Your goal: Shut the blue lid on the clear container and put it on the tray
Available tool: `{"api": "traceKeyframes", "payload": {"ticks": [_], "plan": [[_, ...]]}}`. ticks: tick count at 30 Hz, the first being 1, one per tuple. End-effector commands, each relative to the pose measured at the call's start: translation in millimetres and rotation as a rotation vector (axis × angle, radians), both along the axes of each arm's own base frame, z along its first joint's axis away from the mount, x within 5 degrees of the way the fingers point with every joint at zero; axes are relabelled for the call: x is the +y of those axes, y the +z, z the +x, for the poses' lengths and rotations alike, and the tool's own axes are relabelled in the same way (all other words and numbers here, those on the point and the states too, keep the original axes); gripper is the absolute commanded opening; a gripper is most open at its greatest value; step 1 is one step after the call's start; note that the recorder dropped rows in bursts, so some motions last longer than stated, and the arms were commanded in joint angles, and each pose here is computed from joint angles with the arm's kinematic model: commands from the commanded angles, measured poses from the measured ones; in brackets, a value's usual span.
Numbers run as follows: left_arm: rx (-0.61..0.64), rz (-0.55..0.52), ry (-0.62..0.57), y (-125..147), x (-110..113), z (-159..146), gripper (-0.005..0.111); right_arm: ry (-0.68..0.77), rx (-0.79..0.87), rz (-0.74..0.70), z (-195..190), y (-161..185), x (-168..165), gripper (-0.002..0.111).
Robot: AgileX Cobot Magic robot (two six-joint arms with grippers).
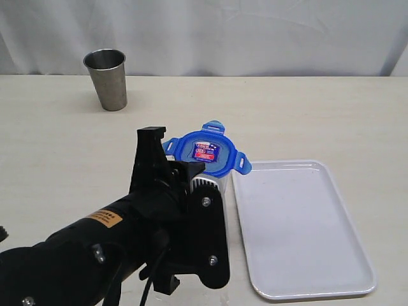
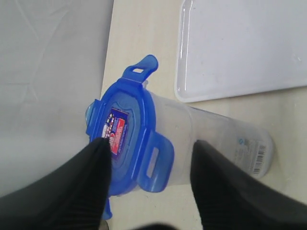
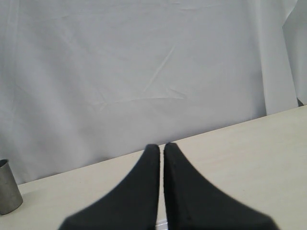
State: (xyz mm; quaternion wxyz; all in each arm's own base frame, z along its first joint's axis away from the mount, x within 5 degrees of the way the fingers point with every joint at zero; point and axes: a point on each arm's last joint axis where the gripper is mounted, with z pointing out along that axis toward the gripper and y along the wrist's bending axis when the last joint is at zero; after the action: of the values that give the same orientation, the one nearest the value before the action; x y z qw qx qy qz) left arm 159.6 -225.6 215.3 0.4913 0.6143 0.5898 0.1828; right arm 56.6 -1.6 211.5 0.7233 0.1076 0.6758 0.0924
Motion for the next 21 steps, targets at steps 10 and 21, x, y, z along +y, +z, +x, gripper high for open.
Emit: {"api": "traceKeyframes", "payload": {"ticks": [10,21], "plan": [[0.007,0.003,0.012,1.7,1.0,-1.5,0.052,0.003,0.002,-0.013,-0.4,-0.3,0.3,0.004],[0.062,-0.185,0.128,33.2,16.9,-22.1,0.052,0.001,-0.015,-0.001,-0.4,0.9,0.0,0.004]]}}
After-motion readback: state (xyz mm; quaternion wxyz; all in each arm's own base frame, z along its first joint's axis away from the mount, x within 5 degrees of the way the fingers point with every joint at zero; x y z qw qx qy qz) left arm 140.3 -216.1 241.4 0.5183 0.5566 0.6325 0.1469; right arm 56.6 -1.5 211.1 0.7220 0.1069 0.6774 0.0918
